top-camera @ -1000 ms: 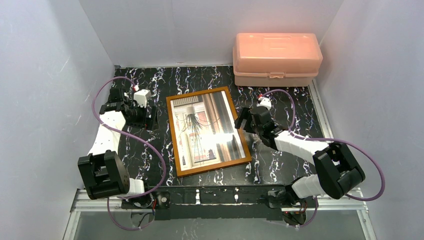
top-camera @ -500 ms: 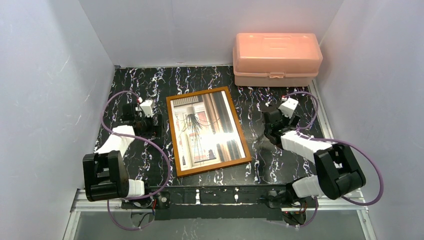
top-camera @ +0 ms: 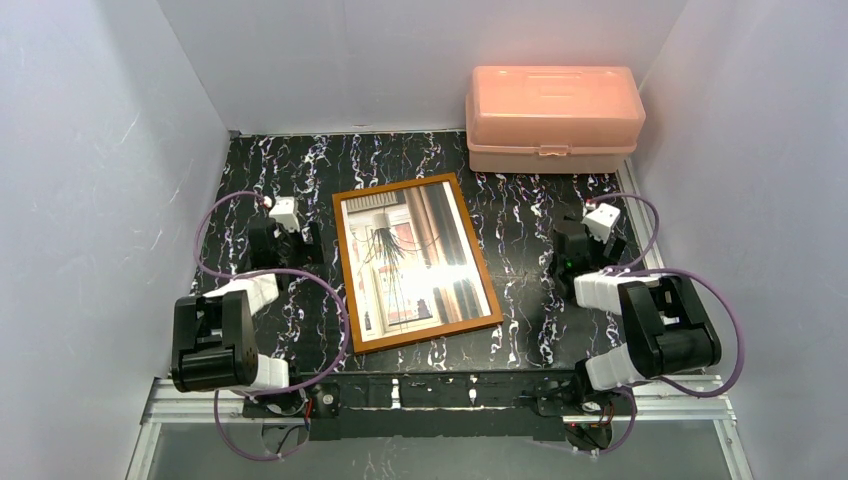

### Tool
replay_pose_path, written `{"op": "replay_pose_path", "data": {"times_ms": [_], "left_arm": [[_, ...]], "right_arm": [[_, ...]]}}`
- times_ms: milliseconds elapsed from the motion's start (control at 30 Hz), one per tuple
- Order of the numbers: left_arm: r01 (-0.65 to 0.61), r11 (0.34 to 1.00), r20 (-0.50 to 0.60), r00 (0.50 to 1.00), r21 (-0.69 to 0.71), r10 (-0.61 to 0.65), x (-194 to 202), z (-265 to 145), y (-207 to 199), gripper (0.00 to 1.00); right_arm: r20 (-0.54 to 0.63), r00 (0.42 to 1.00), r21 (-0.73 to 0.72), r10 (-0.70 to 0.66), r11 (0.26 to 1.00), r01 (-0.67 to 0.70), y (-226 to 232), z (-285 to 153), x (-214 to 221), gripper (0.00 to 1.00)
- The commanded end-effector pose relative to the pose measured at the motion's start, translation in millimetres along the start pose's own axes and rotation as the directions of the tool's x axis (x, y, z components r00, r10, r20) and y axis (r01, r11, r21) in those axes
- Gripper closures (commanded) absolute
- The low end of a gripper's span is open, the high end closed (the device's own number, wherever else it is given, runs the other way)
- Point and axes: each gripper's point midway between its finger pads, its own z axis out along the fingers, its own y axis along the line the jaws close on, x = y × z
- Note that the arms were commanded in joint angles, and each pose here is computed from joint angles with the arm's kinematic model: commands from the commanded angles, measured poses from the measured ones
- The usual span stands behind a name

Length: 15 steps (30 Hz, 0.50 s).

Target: Put the photo into the frame

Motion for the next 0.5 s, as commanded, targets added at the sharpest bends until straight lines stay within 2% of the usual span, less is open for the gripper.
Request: {"op": "replay_pose_path", "data": {"times_ms": [0,167,267,367,467], "left_arm": [[0.057,0.996,0.174,0.984,-0.069,-0.044,-29.2,1.0,12.8,0.02],[0.126,0.989,0.245,0.964,-0.078,-0.103,-30.8,5.0,20.6,0.02],[0.068,0.998,0.258,0.964,-0.002,-0.065,-34.7,7.4,8.5,0.02],[0.057,0.998,0.285,0.957,0.003,-0.055,-33.5,3.0,6.2,0.02],[0.012,1.000,0.390,0.921,0.011,-0.015,-28.2,-9.6,0.7,0.02]], "right_arm": [[0.097,0.993,-0.059,0.059,0.997,-0.054,-0.2,4.0,-7.7,0.01],[0.117,0.992,-0.070,0.050,0.997,-0.042,6.1,13.0,-9.0,0.01],[0.114,0.993,-0.094,0.031,0.995,-0.020,13.6,18.8,-3.6,0.01],[0.116,0.992,-0.213,-0.040,0.975,0.065,34.5,17.2,0.1,0.01],[0.136,0.990,-0.278,-0.033,0.958,0.070,39.4,11.8,0.3,0.01]]}}
